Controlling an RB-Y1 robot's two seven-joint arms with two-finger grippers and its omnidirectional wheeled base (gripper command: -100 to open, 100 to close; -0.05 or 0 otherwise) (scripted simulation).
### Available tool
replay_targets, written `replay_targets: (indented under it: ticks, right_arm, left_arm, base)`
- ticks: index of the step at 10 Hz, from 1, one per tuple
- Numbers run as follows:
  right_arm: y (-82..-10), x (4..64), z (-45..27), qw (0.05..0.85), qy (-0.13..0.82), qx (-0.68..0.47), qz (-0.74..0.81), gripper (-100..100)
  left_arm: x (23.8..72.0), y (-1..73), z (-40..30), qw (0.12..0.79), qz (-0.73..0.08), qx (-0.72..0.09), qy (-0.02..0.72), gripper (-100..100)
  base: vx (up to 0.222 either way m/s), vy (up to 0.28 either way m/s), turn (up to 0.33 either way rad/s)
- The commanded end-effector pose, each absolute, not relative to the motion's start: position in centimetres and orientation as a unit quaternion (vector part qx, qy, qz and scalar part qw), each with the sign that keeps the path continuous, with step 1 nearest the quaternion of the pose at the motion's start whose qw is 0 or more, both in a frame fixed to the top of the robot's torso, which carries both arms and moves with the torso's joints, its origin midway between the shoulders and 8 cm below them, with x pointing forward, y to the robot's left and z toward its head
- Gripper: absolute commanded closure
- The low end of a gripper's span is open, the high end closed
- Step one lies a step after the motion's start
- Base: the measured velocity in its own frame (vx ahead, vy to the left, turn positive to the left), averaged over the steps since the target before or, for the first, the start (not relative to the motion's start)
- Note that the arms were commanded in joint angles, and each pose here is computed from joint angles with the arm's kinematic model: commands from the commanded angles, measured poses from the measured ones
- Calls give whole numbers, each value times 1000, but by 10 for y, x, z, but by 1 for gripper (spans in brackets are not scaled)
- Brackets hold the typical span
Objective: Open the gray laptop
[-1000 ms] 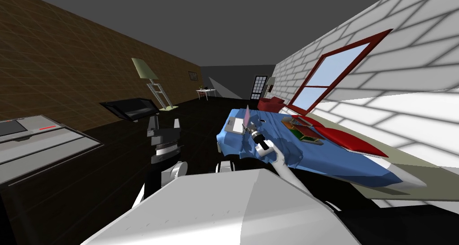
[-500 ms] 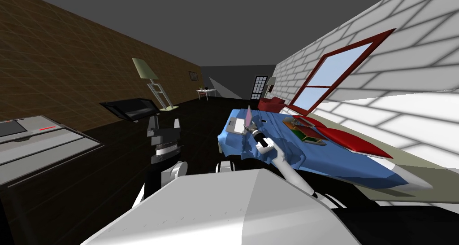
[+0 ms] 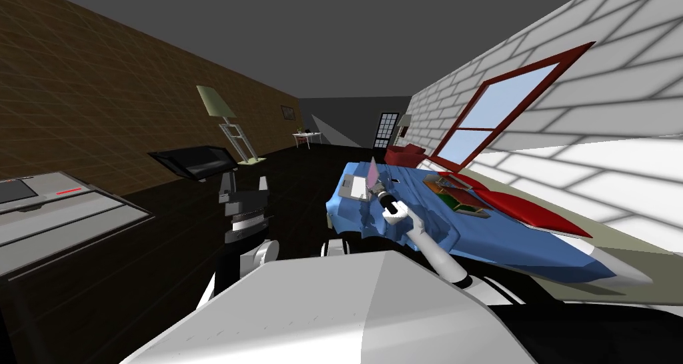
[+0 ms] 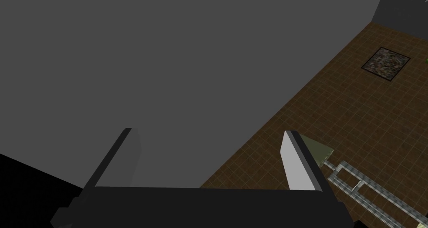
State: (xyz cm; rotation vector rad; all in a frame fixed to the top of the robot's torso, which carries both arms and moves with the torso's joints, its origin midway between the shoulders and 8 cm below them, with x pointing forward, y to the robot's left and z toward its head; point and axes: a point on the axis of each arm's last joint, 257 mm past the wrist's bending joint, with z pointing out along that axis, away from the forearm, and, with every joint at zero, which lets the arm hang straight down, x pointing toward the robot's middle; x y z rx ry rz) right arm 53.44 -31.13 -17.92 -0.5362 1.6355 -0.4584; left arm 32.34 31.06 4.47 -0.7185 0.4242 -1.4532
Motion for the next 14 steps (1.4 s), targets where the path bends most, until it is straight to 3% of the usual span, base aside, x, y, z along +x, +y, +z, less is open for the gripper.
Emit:
replay_targets:
  ticks: [1,11,13,14]
  right_arm:
    - [-332,541,-181,602,711,-263,-251,-100]
    - [-423,558,-160,472,672,-359,-443,-100]
    - [-420,557,-161,478,675,-355,-435,-100]
    - [-420,557,-161,479,675,-355,-435,100]
  left_arm:
    - [323,311,45,669,-645,-319,188,0]
    - [323,311,45,669,-645,-319,188,0]
    - [323,311,45,669,-645,-319,188,0]
    - [323,311,45,669,-645,-319,188,0]
  base:
    - [23,46,-1]
    - [25,49,0]
    - [5,10,0]
    - [6,-2,-7]
